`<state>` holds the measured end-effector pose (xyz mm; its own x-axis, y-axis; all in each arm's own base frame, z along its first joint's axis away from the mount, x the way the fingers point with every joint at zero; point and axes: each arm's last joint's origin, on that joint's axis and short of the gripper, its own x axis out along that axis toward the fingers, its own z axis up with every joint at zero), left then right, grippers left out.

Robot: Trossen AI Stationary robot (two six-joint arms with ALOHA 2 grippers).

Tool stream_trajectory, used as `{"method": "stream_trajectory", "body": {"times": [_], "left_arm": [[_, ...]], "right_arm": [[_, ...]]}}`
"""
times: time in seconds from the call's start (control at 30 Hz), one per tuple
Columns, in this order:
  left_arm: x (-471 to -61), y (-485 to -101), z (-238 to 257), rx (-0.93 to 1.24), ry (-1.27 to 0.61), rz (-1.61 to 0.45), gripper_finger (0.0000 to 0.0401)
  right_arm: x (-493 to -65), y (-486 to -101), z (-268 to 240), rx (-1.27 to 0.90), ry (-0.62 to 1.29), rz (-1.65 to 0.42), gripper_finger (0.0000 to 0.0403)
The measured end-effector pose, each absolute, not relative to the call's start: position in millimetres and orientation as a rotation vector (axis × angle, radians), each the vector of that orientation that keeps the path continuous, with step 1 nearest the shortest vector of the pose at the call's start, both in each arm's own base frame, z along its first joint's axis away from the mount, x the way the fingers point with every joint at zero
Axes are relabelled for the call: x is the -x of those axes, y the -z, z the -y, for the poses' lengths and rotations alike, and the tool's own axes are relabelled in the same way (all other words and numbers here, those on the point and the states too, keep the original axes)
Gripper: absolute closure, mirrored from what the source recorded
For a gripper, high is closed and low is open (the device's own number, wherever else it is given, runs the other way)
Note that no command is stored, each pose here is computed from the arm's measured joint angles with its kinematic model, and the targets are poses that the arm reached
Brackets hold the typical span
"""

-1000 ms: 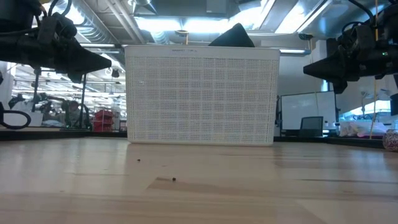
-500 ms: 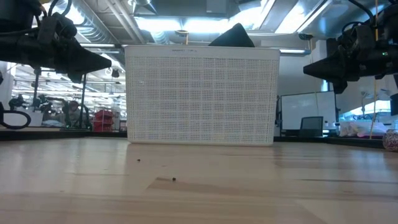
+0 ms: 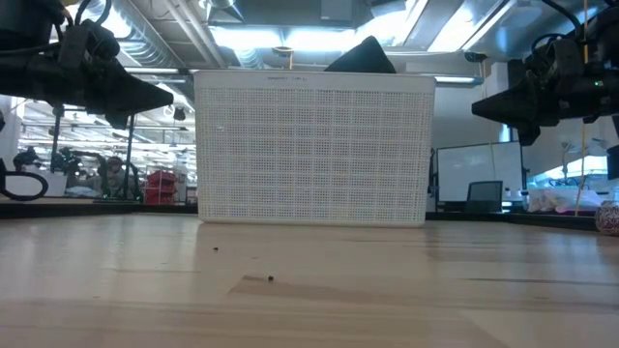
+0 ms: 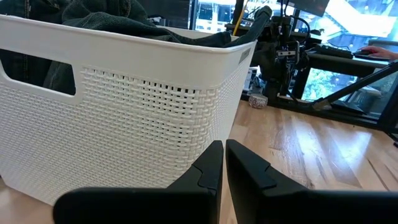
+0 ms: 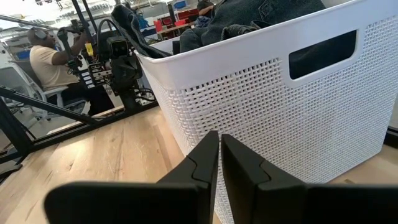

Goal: Sort clothes
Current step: Return to Home Position

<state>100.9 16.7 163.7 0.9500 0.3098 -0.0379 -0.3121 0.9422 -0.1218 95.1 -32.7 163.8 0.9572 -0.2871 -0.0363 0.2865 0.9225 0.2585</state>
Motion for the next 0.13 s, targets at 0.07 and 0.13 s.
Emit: {"method": "stream_trajectory", "body": {"times": [0.07,0.13], "left_arm": [[-100.9,-163.7,-16.7,0.127,-0.317,-0.018,0.0386],[-100.9,-163.7,-16.8,0.127,-0.317,-0.018,0.0386]], "right_arm": [[-95.1,-163.8,32.7,-0.265,0.294,0.003,0.0368],[-95.1,-163.8,32.7,-0.265,0.294,0.002,0.0368]]}}
